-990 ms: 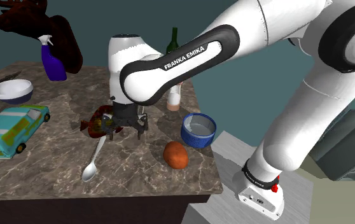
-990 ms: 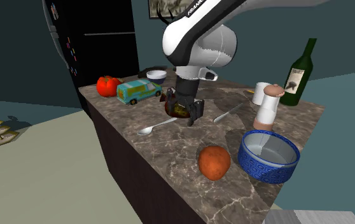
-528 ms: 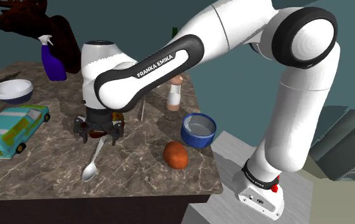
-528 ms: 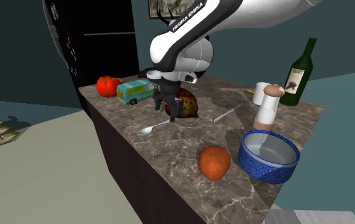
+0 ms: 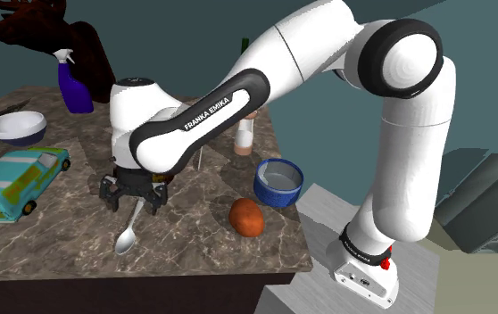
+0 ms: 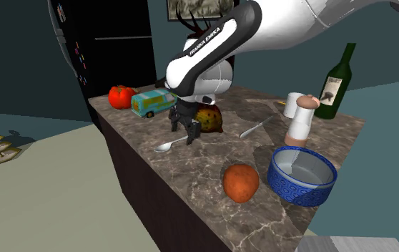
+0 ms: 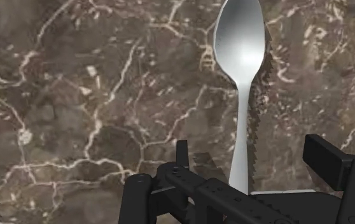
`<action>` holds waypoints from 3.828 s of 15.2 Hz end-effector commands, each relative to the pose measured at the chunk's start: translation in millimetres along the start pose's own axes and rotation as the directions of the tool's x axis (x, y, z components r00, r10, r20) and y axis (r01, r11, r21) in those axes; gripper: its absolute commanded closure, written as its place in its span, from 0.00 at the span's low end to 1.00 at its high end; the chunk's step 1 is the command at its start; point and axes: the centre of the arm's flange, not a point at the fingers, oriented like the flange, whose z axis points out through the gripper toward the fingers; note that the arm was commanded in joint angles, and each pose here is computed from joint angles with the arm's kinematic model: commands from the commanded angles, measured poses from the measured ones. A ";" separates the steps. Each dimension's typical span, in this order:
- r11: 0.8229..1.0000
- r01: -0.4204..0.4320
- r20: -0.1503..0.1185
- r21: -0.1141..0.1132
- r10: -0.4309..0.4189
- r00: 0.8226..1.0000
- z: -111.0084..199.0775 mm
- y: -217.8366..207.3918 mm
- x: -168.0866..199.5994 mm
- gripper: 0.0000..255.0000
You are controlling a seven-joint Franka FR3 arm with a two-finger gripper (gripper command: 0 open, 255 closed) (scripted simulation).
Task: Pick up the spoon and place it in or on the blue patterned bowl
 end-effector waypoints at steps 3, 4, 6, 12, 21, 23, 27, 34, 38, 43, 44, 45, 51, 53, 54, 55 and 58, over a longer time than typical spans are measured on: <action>1.000 0.000 0.000 0.000 0.000 1.000 3.6 0.3 1.3 0.00; 1.000 0.000 0.000 0.000 0.000 1.000 3.6 0.3 1.3 0.00; 1.000 0.000 0.000 0.000 0.000 1.000 3.6 0.3 1.3 0.00; 1.000 0.000 0.000 0.000 0.000 1.000 3.7 -0.3 1.8 1.00; 1.000 0.000 0.000 0.000 0.000 1.000 -17.1 -3.0 -1.8 1.00; 1.000 0.000 0.000 0.000 0.000 1.000 -27.4 -4.7 -3.3 1.00; 1.000 0.000 0.000 0.000 0.000 1.000 -48.1 -8.0 -6.3 1.00; 1.000 0.000 0.000 0.000 0.000 1.000 -84.2 -13.7 -11.6 1.00; 1.000 0.000 0.000 0.000 0.000 1.000 -104.8 -17.0 -14.6 1.00; 1.000 0.000 0.000 0.000 0.000 1.000 -130.7 -21.1 -18.4 1.00; 1.000 0.000 0.000 0.000 0.000 1.000 -135.8 -21.9 -19.2 1.00; 1.000 0.000 0.000 0.000 0.000 1.000 -141.0 -22.8 -19.9 1.00; 1.000 0.000 0.000 0.000 0.000 1.000 -167.6 -13.9 -20.9 1.00; 1.000 0.000 0.000 0.000 0.000 1.000 -173.1 11.4 -16.0 1.00; 1.000 0.000 0.000 0.000 0.000 1.000 -175.9 24.1 -13.5 1.00; 1.000 0.000 0.000 0.000 0.000 1.000 -178.6 36.8 -11.0 1.00; 1.000 0.000 0.000 0.000 0.000 1.000 -186.9 74.8 -3.5 1.00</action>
